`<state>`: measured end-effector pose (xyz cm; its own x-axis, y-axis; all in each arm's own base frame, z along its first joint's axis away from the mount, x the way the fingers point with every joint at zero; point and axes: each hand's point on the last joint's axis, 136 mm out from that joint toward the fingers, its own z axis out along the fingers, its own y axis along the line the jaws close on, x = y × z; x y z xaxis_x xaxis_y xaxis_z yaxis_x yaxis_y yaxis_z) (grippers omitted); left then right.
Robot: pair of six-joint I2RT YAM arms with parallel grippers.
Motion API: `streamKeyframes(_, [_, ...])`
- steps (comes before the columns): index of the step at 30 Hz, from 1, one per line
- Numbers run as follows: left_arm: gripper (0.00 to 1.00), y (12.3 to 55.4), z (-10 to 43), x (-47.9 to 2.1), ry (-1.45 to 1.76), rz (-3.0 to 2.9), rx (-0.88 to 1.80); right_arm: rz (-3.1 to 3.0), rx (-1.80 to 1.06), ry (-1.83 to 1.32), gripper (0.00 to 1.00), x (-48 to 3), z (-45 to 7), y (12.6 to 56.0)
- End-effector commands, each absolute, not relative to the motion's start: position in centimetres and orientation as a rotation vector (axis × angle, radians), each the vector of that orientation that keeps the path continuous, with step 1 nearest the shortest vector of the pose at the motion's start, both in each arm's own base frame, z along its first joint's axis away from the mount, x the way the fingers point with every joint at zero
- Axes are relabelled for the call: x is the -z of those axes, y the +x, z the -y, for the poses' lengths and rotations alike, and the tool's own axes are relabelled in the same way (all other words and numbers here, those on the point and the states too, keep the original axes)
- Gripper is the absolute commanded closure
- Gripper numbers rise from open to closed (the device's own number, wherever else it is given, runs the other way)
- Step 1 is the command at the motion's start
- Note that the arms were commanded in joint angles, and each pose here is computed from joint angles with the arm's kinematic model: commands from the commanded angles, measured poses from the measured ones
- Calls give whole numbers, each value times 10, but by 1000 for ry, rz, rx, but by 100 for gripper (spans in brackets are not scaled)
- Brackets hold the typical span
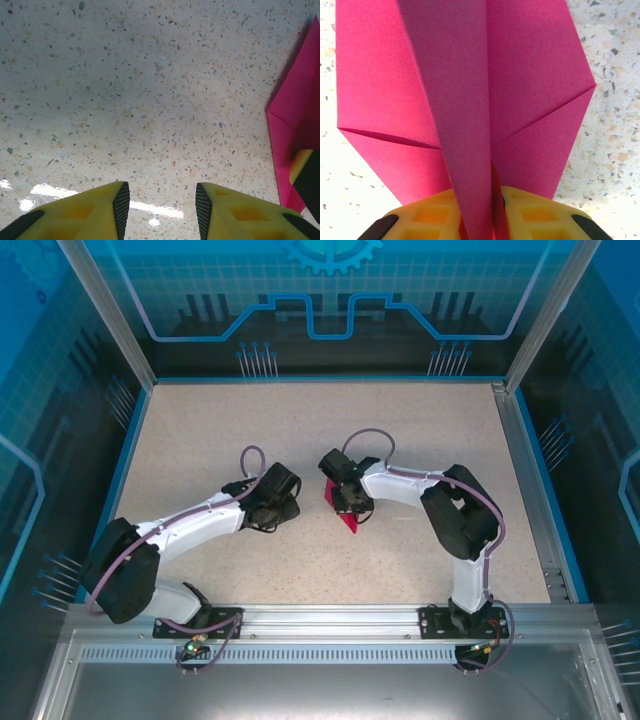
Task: Fold a paper plane with a square sheet of paper (pick it up from the middle)
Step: Move a paper plane to the center of the table.
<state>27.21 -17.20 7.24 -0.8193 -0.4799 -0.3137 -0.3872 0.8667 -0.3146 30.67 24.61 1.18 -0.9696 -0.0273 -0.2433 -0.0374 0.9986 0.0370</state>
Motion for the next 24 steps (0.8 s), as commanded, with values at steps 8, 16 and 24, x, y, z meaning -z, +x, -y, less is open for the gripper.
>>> streamKeyframes(8, [56,271,172,-68,-632,-2675,338,-2959,-150,33,82,10,-242,296])
streamKeyframes(16, [56,273,173,-70,-627,-2674,337,-2958,-114,29,73,12,-235,302])
streamKeyframes(24, [56,273,171,-69,-634,-2674,325,-3020,-92,59,72,40,-237,282])
